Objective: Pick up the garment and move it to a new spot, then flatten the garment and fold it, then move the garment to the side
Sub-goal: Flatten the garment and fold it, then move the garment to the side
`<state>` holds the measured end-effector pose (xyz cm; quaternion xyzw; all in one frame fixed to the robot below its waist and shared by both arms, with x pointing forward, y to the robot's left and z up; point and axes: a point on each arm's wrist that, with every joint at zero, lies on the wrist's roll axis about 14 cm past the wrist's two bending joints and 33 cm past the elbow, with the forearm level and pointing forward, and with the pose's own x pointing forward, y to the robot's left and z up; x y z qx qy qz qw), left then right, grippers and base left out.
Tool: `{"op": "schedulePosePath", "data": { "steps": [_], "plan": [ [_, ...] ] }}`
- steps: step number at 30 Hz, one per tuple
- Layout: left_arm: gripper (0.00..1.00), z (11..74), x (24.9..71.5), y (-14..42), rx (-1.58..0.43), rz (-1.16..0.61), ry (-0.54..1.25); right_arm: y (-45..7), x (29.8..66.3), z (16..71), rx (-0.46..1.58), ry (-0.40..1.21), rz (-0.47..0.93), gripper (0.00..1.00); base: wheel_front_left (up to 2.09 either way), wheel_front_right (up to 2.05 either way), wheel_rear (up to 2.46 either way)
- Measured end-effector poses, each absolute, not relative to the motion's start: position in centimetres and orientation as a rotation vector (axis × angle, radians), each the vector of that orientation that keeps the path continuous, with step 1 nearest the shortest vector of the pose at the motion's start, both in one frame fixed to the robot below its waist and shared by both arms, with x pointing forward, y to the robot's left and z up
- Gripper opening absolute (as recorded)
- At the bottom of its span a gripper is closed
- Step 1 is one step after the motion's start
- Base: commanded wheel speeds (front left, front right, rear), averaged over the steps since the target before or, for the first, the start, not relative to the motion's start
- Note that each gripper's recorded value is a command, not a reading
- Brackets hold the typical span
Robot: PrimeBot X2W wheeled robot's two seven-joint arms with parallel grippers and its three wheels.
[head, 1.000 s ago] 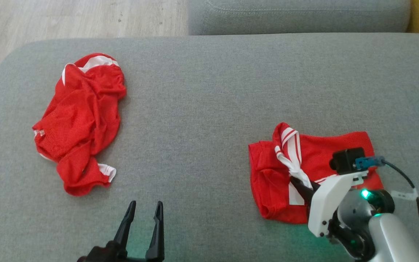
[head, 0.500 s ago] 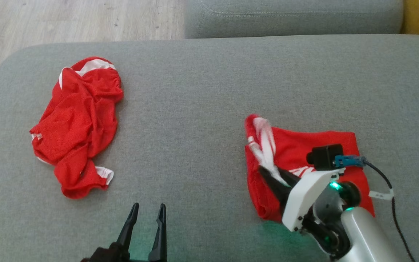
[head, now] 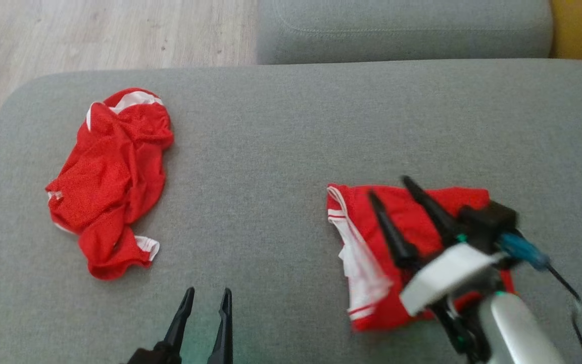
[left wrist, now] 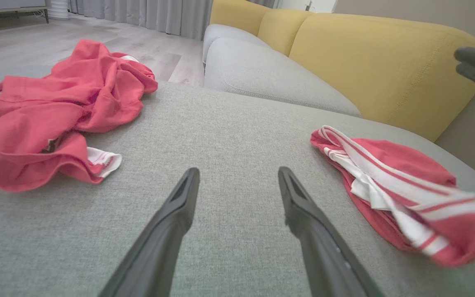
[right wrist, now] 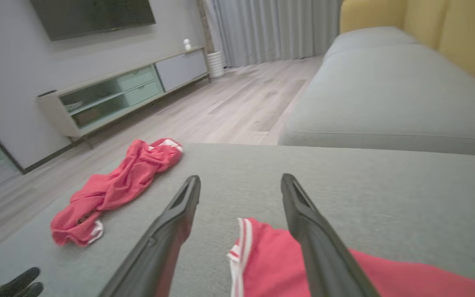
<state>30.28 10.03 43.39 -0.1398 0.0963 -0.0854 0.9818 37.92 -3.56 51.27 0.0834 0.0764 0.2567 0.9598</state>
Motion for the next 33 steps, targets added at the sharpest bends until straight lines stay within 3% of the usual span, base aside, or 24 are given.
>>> {"op": "schedulePosePath", "data": {
  "steps": [13,19,33],
  "plan": [
    [1.00,44.3,29.6,10.6,-0.273,-0.154,0.156,-16.1,34.6,46.1,-0.003,0.153,0.156,1.00,0.00,0.00,0.00],
    [1.00,43.6,28.3,12.8,-0.247,-0.088,0.165,-16.8,32.1,44.2,-0.023,0.151,0.141,1.00,0.00,0.00,0.00],
    [1.00,43.8,28.1,14.0,-0.216,-0.078,0.147,-16.8,31.6,43.5,0.004,0.156,0.121,1.00,0.00,0.00,0.00]
  ]
}}
